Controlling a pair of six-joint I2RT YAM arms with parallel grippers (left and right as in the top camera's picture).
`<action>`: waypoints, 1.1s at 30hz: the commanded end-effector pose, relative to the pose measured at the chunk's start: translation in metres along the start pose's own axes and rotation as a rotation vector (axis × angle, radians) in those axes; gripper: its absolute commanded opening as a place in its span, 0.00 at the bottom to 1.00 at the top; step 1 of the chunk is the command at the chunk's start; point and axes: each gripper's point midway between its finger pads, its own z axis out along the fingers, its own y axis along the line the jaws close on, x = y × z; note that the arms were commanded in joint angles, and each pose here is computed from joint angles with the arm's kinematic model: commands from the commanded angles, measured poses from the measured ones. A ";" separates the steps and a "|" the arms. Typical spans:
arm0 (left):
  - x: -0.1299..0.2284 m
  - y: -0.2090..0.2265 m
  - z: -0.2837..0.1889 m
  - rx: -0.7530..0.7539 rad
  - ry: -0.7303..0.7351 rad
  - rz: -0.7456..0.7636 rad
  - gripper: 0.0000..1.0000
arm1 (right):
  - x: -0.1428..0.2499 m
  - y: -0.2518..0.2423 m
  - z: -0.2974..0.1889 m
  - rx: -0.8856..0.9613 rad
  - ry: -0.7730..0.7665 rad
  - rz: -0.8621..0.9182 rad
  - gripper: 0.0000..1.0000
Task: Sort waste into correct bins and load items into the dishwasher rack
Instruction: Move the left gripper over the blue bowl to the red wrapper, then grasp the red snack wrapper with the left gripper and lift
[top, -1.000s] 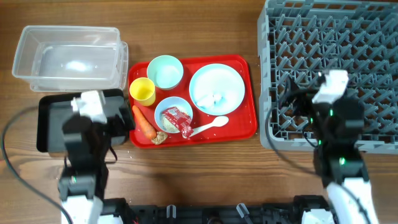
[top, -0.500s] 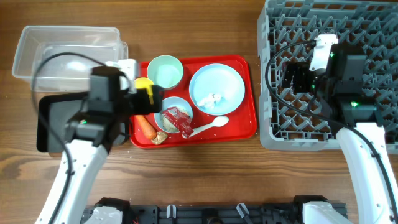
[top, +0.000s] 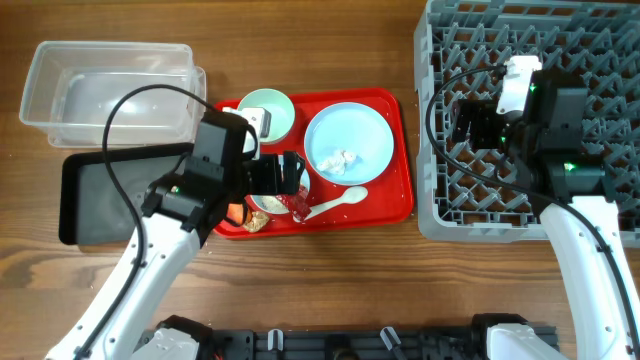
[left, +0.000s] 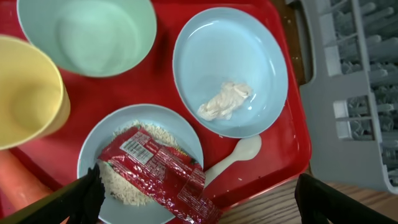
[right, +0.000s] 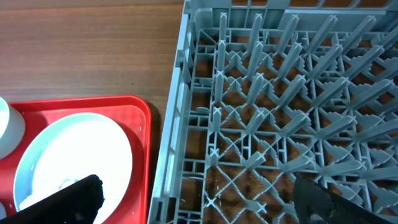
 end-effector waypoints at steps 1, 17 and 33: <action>0.008 0.004 0.017 -0.020 0.067 -0.194 1.00 | -0.009 0.005 -0.001 -0.020 -0.020 -0.003 0.99; 0.056 0.038 0.082 -0.169 0.292 -0.420 0.80 | -0.009 0.005 -0.001 -0.019 -0.021 -0.004 1.00; 0.053 0.038 0.085 -0.162 0.281 -0.417 0.32 | -0.009 0.005 -0.001 -0.020 -0.023 -0.003 1.00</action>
